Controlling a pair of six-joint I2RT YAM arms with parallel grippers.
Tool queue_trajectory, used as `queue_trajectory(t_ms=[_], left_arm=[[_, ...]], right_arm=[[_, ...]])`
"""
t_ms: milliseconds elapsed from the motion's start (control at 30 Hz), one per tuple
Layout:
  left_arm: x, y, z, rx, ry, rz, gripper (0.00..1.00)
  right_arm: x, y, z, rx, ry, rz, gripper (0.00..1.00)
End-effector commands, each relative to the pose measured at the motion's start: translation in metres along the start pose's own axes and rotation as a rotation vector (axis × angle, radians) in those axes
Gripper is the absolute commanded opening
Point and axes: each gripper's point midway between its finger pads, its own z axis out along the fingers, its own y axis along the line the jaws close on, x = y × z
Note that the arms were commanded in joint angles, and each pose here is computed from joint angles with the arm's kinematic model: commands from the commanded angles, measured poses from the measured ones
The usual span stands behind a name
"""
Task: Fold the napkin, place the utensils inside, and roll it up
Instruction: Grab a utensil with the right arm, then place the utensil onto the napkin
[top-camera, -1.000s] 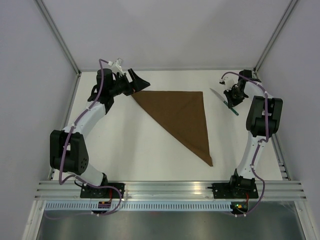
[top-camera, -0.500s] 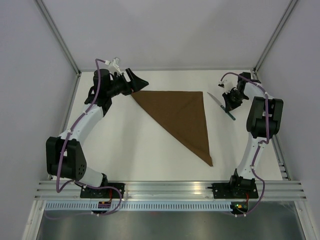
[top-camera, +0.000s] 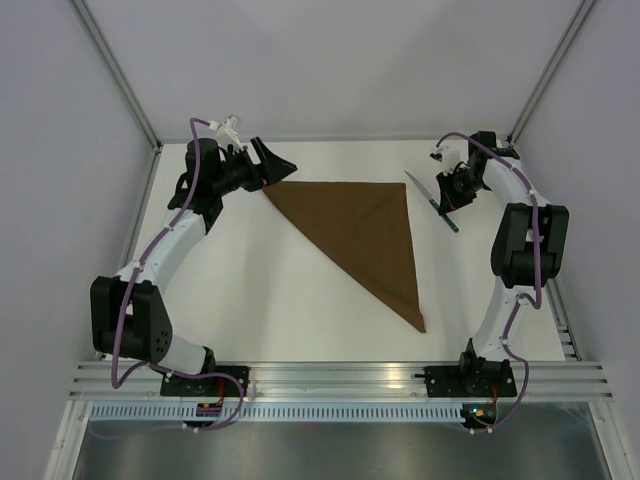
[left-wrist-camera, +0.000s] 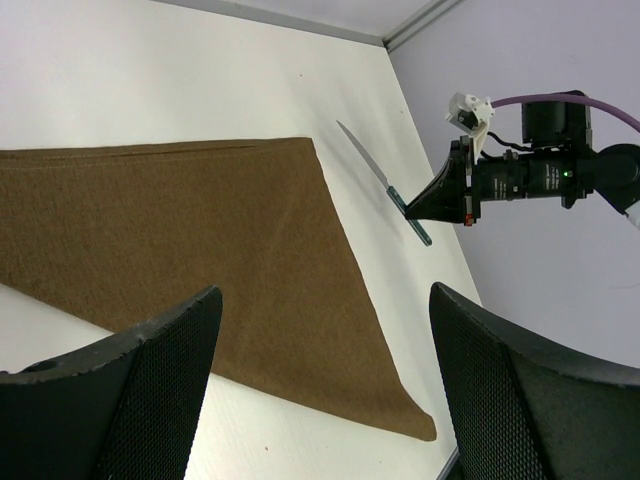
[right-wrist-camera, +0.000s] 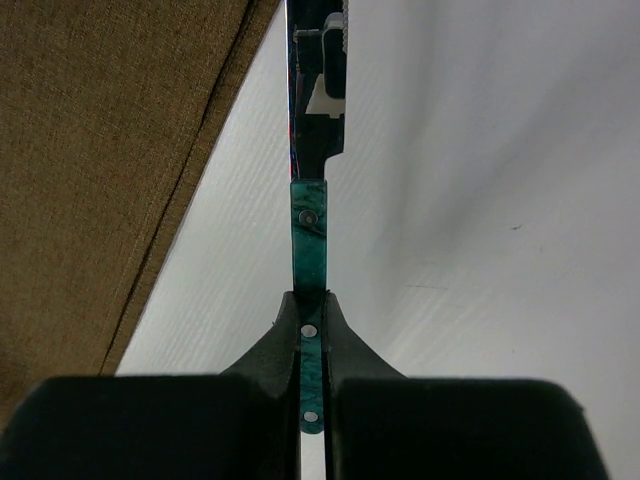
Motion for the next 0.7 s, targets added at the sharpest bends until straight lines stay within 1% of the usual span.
queue_trajectory(t_ms=[0, 167, 300, 500, 667], left_arm=[[-0.011, -0.012, -0.008, 0.016, -0.037, 0.057, 0.88], [-0.012, -0.015, -0.012, 0.014, -0.04, 0.055, 0.88], [-0.012, -0.018, -0.016, 0.007, -0.04, 0.053, 0.88], [-0.013, -0.022, -0.028, -0.018, -0.047, 0.049, 0.88], [-0.016, -0.027, -0.037, -0.03, -0.062, 0.05, 0.88]], right_arm=[[-0.021, 0.009, -0.025, 0.021, -0.058, 0.021, 0.0], [-0.031, 0.036, -0.022, 0.004, -0.059, -0.006, 0.0], [-0.048, 0.087, -0.007, -0.042, -0.056, -0.071, 0.01], [-0.059, 0.141, 0.017, -0.102, -0.051, -0.05, 0.0], [-0.065, 0.172, 0.033, -0.13, -0.065, -0.014, 0.0]])
